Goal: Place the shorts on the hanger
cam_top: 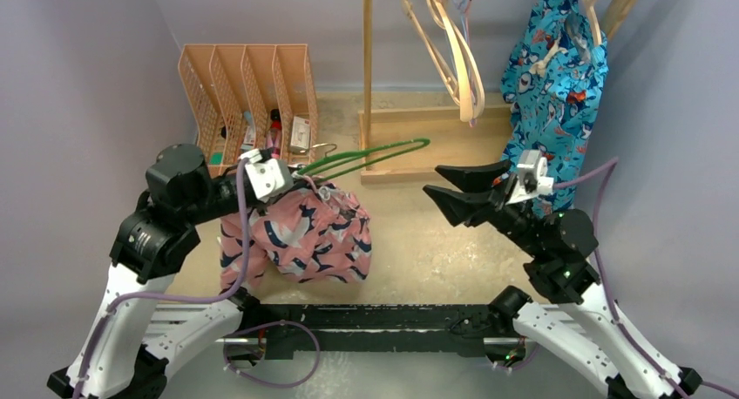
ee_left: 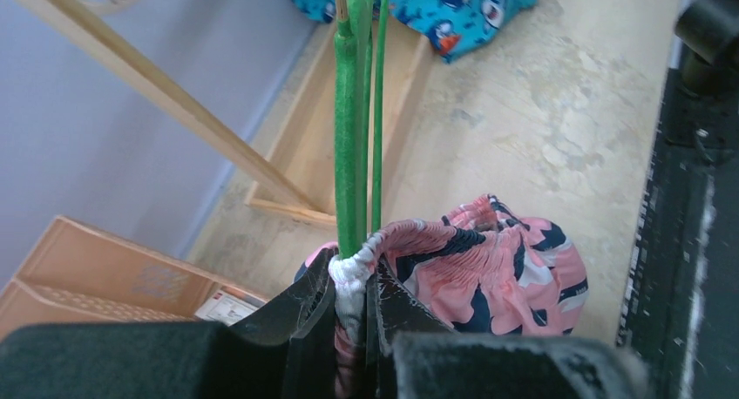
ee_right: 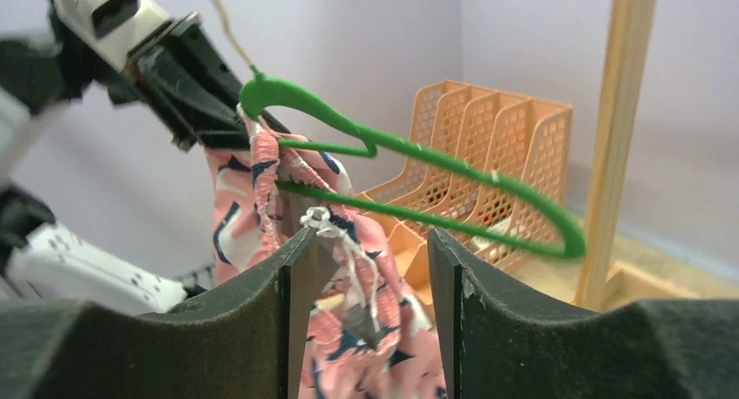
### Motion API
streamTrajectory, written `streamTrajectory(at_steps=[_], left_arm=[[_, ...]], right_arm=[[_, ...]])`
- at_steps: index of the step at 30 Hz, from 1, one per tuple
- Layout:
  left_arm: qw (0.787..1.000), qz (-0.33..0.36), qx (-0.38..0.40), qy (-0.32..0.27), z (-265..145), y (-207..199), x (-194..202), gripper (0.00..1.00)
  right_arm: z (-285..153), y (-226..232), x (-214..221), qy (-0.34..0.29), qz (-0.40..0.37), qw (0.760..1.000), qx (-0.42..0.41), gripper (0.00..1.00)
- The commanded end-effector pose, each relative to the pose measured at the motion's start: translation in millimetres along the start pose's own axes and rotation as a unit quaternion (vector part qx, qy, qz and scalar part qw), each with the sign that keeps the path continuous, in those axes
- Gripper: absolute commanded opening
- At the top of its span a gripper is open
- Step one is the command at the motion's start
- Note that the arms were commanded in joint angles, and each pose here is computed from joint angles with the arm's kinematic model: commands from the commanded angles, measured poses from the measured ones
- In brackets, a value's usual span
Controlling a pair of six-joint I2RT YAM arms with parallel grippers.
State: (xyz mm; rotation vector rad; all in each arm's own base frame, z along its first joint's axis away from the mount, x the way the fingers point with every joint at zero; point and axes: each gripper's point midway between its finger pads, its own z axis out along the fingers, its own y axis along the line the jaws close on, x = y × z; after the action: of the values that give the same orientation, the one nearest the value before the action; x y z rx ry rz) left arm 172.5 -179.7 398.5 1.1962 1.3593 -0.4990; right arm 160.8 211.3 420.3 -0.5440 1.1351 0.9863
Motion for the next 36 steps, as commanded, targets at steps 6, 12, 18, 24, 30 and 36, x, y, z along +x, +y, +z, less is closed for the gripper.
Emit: streamTrajectory(at_steps=[6, 12, 18, 24, 30, 36], left_arm=[[0.978, 0.034, -0.117, -0.167, -18, 33, -65, 0.0], [0.98, 0.041, -0.094, -0.172, -13, 24, -61, 0.0], [0.976, 0.045, -0.082, -0.194, -11, 17, -62, 0.0], [0.977, 0.044, -0.074, -0.194, -7, 16, -60, 0.0], [0.979, 0.041, -0.066, -0.191, -4, 14, -56, 0.0], [0.979, 0.043, -0.067, -0.188, -3, 14, -54, 0.0]], right_arm=[[-18, -52, 43, 0.034, 0.297, 0.925, 0.235, 0.51], [-9, -55, 89, 0.105, 0.43, 0.844, 0.302, 0.57], [7, -44, 117, 0.151, 0.506, 0.795, 0.299, 0.6], [21, -34, 143, 0.185, 0.54, 0.772, 0.281, 0.61], [38, -21, 153, 0.194, 0.546, 0.779, 0.241, 0.61], [37, -19, 173, 0.219, 0.544, 0.769, 0.255, 0.59]])
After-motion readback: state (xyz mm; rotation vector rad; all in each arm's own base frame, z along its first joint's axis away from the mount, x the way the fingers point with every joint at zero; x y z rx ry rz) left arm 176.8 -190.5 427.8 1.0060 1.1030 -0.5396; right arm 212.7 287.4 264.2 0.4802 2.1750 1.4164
